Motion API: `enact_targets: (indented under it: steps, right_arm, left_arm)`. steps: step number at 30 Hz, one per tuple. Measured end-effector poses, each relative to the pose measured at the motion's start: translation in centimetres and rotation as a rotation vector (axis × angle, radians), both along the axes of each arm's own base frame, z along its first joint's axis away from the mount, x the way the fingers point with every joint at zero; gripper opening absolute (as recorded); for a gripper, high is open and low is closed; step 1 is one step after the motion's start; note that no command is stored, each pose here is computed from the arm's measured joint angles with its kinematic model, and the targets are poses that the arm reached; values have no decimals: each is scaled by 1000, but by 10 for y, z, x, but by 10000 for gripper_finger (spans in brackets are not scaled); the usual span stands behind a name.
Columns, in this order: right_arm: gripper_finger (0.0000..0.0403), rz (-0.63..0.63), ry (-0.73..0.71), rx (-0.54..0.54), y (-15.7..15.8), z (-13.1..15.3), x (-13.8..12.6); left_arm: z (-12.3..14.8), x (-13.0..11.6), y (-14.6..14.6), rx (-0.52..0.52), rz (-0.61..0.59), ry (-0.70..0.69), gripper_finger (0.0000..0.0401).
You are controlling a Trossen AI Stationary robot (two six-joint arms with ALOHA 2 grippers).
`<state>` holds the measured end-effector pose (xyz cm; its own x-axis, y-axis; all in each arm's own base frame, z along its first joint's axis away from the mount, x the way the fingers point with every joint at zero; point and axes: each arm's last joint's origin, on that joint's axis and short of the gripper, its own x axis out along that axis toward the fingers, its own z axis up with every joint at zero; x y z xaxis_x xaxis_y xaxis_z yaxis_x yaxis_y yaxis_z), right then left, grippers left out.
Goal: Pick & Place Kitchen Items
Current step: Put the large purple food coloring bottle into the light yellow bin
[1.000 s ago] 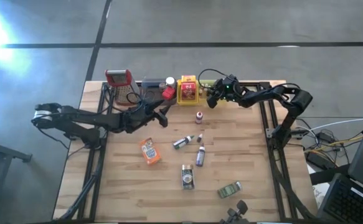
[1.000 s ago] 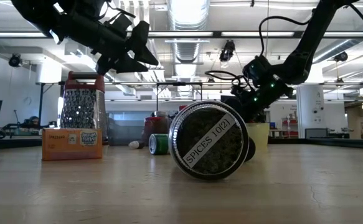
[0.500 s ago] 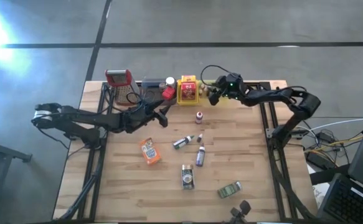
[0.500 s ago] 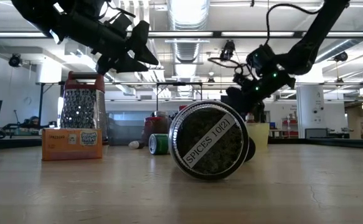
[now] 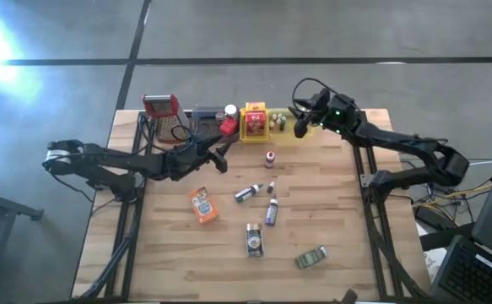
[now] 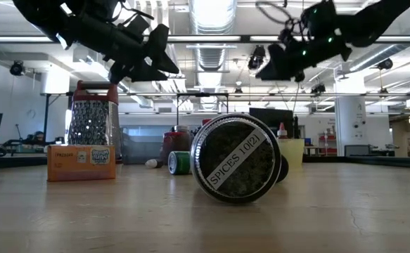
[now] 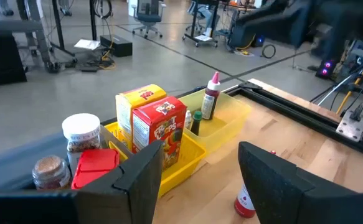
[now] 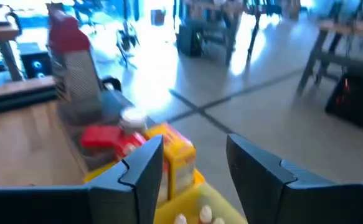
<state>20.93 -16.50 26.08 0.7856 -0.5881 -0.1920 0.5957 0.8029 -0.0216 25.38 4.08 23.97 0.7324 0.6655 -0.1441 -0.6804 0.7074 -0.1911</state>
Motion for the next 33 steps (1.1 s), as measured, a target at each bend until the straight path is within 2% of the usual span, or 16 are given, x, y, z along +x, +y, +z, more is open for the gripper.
enact_targets:
  steps: [6, 13, 18, 26, 33]
  right_arm:
    - [175, 88, -32, -94, 30, 27, -8]
    - [152, 177, -114, -66, 62, 53, -29]
    - [132, 297, -92, -17, 87, 69, -43]
    - [95, 455, -38, 61, 122, 71, -54]
    - [53, 575, -21, 89, 141, 68, -45]
  left_arm:
    - [1, 0, 0, 46, -10, 40, 216]
    - [-1, 0, 0, 46, -10, 51, 216]
    - [-1, 0, 0, 46, -10, 52, 216]
    - [-1, 0, 0, 46, -10, 53, 216]
    - [-1, 0, 0, 45, -10, 52, 216]
